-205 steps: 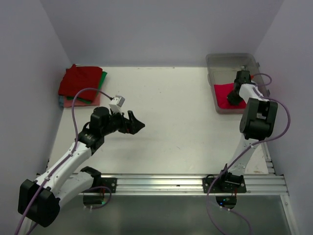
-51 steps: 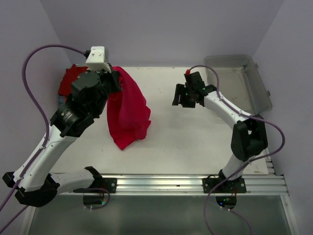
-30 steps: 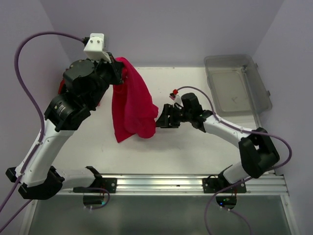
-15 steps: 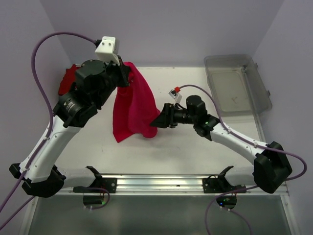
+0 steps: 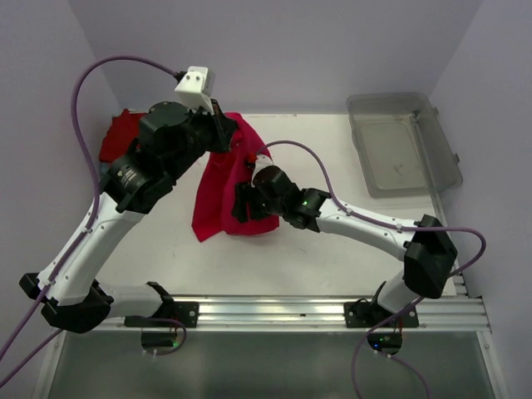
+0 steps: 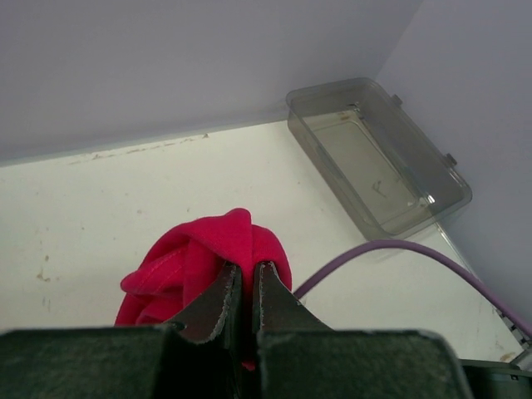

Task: Fold and stack the t-shirts
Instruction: Flatten the tshirt out

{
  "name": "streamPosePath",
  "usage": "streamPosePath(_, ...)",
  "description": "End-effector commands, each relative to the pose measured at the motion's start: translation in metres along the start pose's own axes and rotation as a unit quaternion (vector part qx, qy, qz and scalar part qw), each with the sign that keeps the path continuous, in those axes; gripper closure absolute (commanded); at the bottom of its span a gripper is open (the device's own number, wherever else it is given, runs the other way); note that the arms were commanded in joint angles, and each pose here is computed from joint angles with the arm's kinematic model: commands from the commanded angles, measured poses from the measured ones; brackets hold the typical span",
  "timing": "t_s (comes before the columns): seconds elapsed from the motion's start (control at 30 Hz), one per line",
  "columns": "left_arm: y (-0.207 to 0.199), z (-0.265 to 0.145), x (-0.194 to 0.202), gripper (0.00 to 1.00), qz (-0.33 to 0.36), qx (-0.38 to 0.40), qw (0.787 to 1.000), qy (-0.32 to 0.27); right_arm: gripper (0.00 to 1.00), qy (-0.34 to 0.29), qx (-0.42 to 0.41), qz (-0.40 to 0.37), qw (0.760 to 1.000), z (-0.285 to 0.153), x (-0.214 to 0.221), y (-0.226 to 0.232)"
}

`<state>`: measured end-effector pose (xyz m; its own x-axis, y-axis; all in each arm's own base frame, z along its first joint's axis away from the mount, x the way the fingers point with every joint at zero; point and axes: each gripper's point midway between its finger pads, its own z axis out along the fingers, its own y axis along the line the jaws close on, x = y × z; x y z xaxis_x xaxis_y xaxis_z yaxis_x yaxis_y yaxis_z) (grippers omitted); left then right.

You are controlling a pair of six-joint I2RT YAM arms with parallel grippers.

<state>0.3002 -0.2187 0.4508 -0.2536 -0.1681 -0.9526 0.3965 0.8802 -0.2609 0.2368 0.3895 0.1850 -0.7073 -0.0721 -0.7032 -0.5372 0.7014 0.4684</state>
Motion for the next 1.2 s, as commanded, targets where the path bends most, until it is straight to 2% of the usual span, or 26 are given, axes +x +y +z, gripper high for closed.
streamPosePath(0.0, -0.012, -0.013, -0.018, 1.0, -0.032, 0.035, 0.998, -0.034, 0.36, -0.058, 0.229, -0.031, 0.971, -0.011, -0.034, -0.071)
streamPosePath(0.13, -0.008, -0.027, -0.017, 1.0, -0.042, 0.036, 0.998, -0.042, 0.36, -0.086, 0.33, -0.034, 0.94, -0.018, -0.05, -0.099)
streamPosePath(0.23, -0.006, -0.032, -0.013, 1.0, -0.045, 0.036, 0.997, -0.042, 0.39, -0.104, 0.354, -0.037, 0.929, -0.011, -0.058, -0.106)
streamPosePath(0.33, -0.006, -0.037, -0.012, 1.0, -0.049, 0.039, 0.997, -0.043, 0.52, -0.116, 0.362, -0.035, 0.924, -0.001, -0.062, -0.11)
streamPosePath(0.37, -0.006, -0.038, -0.012, 1.0, -0.051, 0.041, 0.997, -0.044, 0.64, -0.124, 0.362, -0.033, 0.924, 0.001, -0.064, -0.11)
streamPosePath(0.4, -0.006, -0.039, -0.011, 1.0, -0.052, 0.043, 0.997, -0.044, 0.71, -0.13, 0.364, -0.029, 0.922, 0.002, -0.065, -0.11)
streamPosePath(0.43, -0.007, -0.042, -0.013, 1.0, -0.055, 0.046, 0.996, -0.048, 0.74, -0.136, 0.365, -0.031, 0.921, 0.003, -0.067, -0.111)
streamPosePath(0.47, -0.008, -0.044, -0.014, 1.0, -0.057, 0.05, 0.996, -0.049, 0.74, -0.146, 0.357, -0.028, 0.922, 0.007, -0.072, -0.111)
streamPosePath(0.5, -0.009, -0.044, -0.013, 1.0, -0.058, 0.053, 0.996, -0.05, 0.72, -0.141, 0.355, -0.029, 0.924, 0.011, -0.072, -0.113)
streamPosePath(0.53, -0.009, -0.047, -0.016, 1.0, -0.061, 0.056, 0.995, -0.054, 0.61, -0.14, 0.35, -0.025, 0.926, 0.013, -0.074, -0.113)
streamPosePath(0.63, -0.01, -0.049, -0.015, 1.0, -0.06, 0.059, 0.995, -0.053, 0.37, -0.132, 0.335, -0.011, 0.933, 0.018, -0.082, -0.119)
streamPosePath(0.73, -0.007, -0.053, -0.019, 1.0, -0.059, 0.053, 0.995, -0.057, 0.24, -0.14, 0.34, -0.028, 0.929, 0.014, -0.088, -0.126)
streamPosePath(0.83, -0.005, -0.057, -0.025, 1.0, -0.057, 0.048, 0.995, -0.066, 0.18, -0.124, 0.306, -0.044, 0.943, 0.022, -0.079, -0.132)
streamPosePath(0.93, -0.005, -0.06, -0.03, 1.0, -0.056, 0.048, 0.995, -0.072, 0.17, -0.114, 0.251, -0.035, 0.961, 0.031, -0.07, -0.135)
streamPosePath(1.17, -0.007, -0.067, -0.042, 1.0, -0.057, 0.051, 0.994, -0.081, 0.18, -0.131, 0.218, -0.055, 0.966, 0.059, -0.072, -0.165)
